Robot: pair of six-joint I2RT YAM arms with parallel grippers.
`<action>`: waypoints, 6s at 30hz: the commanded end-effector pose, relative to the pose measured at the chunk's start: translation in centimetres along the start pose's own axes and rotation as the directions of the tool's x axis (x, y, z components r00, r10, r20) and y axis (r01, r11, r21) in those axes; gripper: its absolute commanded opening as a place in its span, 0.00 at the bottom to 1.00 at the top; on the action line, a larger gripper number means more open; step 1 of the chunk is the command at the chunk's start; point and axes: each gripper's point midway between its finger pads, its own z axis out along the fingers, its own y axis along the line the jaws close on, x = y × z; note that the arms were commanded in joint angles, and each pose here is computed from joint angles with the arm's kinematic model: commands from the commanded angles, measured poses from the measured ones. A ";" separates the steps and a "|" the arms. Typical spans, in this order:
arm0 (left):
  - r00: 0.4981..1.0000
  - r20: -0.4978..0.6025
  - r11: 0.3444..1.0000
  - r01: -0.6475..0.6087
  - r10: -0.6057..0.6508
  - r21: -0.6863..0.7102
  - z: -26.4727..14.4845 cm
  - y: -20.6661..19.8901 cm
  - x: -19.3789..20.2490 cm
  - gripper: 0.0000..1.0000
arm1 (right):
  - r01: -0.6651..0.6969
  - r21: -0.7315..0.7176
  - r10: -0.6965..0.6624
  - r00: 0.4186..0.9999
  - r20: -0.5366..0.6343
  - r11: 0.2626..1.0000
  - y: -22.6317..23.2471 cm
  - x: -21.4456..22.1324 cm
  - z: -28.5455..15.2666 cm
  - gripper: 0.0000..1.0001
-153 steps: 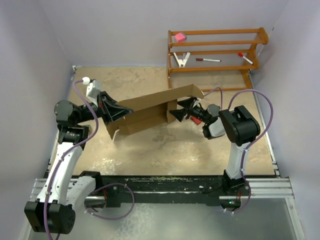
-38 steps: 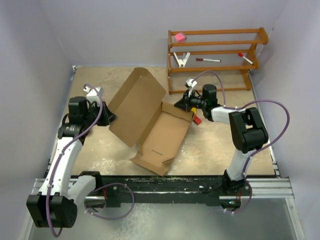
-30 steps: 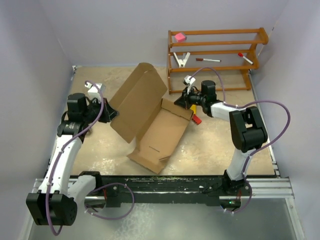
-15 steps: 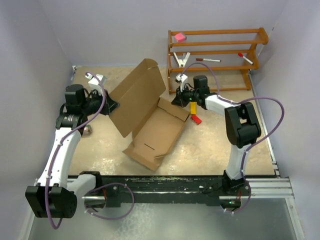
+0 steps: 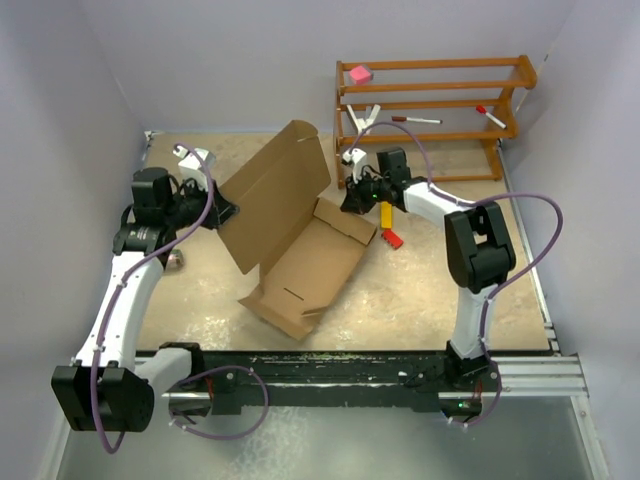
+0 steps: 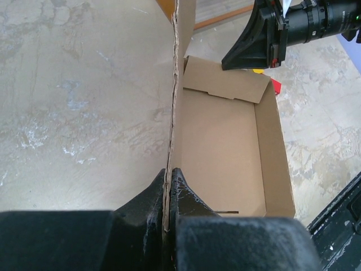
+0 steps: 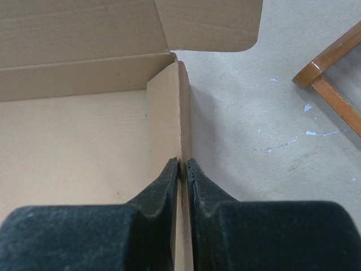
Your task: Fold the paper box
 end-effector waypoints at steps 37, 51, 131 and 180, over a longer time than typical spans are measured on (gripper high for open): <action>0.980 0.148 0.988 -0.140 0.131 0.056 -0.5 -1.7 -5.8 0.04 | 0.186 0.228 -0.128 0.960 -0.248 0.956 -3.5 2.3 -0.8 0.13; 0.983 0.138 0.989 -0.131 0.121 0.066 -0.1 -1.7 -5.6 0.04 | 0.175 0.135 -0.158 0.979 -0.129 0.975 -0.7 -0.9 -1.5 0.45; 0.794 0.470 0.715 -0.579 0.385 0.393 -2.3 -12.1 -11.9 0.04 | 0.399 0.007 -0.359 0.816 0.454 0.917 6.7 -14.8 -25.1 0.79; 0.788 0.498 0.578 -0.608 0.361 0.544 -1.5 -15.4 -11.5 0.04 | 0.578 0.015 -0.541 0.754 0.373 0.816 8.1 -16.2 -26.4 0.64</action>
